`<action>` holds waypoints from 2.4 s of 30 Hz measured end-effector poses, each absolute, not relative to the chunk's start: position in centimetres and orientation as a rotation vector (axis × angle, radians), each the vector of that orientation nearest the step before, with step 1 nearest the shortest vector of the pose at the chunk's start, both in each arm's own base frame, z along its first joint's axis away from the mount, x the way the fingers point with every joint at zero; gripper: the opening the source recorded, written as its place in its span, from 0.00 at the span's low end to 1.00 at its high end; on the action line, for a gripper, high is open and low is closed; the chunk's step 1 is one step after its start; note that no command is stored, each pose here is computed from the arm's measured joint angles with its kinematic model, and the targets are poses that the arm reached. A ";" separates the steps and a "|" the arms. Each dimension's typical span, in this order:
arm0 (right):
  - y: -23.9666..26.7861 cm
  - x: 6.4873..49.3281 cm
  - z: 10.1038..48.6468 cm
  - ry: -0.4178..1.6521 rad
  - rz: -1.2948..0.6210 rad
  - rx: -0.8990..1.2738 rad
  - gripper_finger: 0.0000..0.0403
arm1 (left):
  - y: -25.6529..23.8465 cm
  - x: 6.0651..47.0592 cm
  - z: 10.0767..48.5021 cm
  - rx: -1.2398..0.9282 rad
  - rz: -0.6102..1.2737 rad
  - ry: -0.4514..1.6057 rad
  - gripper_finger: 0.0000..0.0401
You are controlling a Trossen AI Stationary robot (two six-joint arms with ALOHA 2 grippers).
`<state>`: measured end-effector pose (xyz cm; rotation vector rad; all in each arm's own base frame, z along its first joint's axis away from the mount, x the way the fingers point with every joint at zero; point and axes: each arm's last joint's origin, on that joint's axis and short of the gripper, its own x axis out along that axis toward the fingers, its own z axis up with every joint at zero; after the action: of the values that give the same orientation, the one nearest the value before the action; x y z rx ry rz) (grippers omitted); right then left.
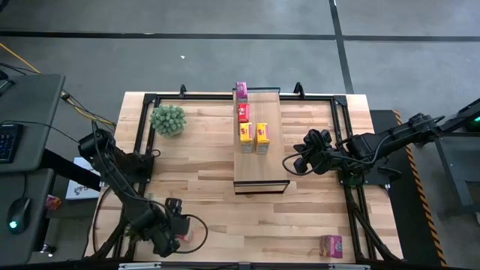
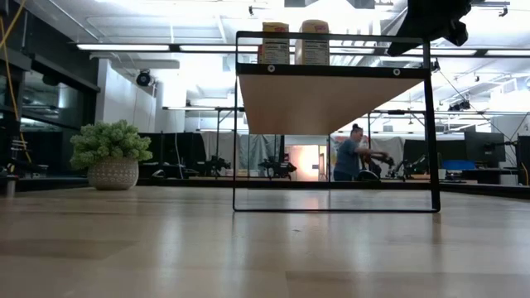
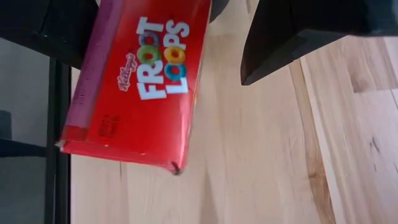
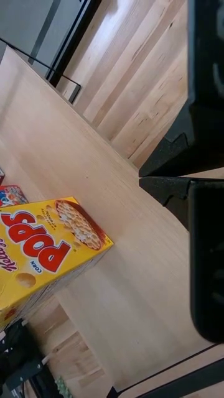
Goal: Stack cereal on shelf
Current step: Put the red cereal box aligned with the other red cereal box on the shelf
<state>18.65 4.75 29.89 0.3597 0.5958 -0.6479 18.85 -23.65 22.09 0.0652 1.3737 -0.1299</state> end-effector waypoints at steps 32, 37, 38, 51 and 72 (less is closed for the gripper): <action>4.7 18.7 30.0 0.552 -0.687 0.406 0.00 | -8.4 20.8 45.0 0.381 0.451 0.625 0.34; 4.7 18.7 30.0 0.543 -0.697 0.399 0.00 | -2.5 25.6 49.1 0.237 0.443 0.435 0.34; 4.7 18.8 30.0 0.541 -0.701 0.397 0.00 | -1.4 26.3 49.8 0.203 0.437 0.393 0.34; 5.1 19.9 28.7 0.592 -0.726 0.366 0.00 | 8.9 35.8 47.8 -0.193 0.436 0.473 0.34; 5.6 21.0 27.4 0.635 -0.748 0.385 0.00 | 12.5 36.1 43.2 -0.445 0.408 0.755 0.34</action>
<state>21.04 5.57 27.45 0.3848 0.6352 -0.7475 36.12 12.51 43.21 -0.4445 0.7548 0.4077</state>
